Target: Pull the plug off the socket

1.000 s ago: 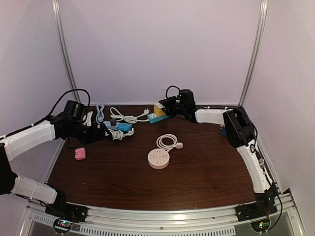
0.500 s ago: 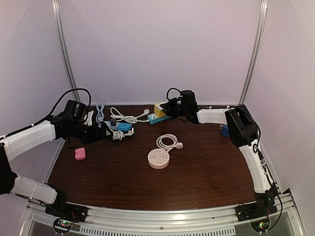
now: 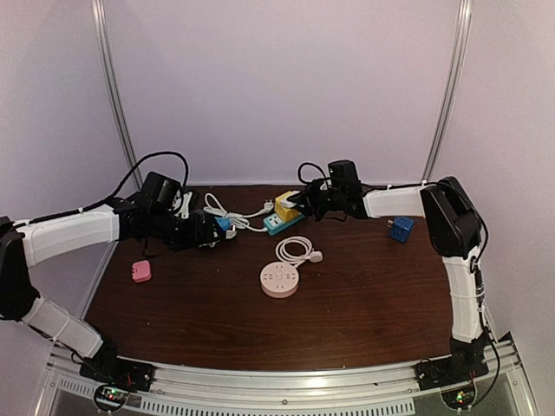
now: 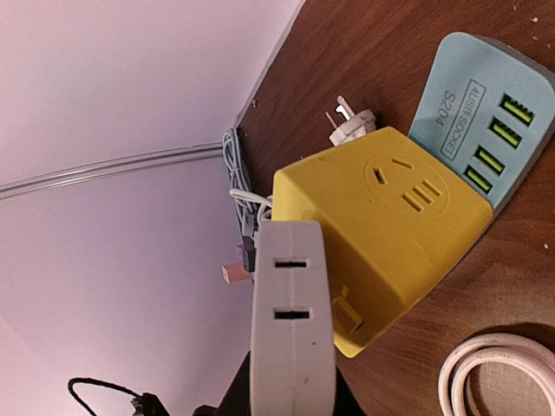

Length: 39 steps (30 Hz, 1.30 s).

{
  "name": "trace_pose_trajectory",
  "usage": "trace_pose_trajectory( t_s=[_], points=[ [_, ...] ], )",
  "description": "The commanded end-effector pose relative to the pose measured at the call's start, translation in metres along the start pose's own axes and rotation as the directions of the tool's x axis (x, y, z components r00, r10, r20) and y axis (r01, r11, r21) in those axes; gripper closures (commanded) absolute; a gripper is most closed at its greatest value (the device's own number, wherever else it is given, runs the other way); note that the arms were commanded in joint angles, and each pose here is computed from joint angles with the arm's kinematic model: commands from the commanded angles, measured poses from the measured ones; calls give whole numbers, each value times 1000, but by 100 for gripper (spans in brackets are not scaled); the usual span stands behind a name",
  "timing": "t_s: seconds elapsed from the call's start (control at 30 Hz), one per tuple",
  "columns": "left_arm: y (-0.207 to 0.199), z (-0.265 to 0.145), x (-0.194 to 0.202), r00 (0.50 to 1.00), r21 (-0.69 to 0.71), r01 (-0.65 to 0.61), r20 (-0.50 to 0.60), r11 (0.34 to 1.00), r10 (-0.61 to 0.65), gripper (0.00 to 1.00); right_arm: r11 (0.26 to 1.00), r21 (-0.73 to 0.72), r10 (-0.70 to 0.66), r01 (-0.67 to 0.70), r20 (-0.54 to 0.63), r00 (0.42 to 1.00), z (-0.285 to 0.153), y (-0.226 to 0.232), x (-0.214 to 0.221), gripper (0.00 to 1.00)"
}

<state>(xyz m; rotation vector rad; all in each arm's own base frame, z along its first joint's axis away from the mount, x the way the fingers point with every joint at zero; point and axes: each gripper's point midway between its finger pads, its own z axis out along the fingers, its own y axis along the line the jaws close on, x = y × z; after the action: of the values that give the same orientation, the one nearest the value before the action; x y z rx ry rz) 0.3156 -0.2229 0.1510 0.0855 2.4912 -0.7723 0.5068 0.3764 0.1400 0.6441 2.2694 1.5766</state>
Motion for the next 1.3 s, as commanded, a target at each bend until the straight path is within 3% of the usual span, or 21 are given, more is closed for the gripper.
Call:
trace_pose_trajectory(
  t_s=[0.0,0.37,0.73,0.87,1.13,1.27],
  points=[
    [-23,7,-24,998,31,-15,66,999,13,6,995,-30,-100,97,-127,987,-22,28,49,98],
    [-27,26,-18,999,23,-14,41,1000,13,5,992,27,-105,124,-371,923,-48,-8,143,98],
    [-8,39,8,1000,-4,9,-6,1000,-9,5,963,62,-189,261,-534,824,-46,-34,213,98],
    [-1,46,19,999,-4,27,-27,1000,-27,5,940,91,-222,329,-568,792,-39,-44,227,98],
    [-1,57,32,997,57,46,-68,997,-42,6,931,147,-183,335,-607,773,-50,-64,235,98],
    [-15,64,32,996,147,41,-82,988,-29,18,935,184,-138,304,-601,788,-60,-74,235,98]
  ],
)
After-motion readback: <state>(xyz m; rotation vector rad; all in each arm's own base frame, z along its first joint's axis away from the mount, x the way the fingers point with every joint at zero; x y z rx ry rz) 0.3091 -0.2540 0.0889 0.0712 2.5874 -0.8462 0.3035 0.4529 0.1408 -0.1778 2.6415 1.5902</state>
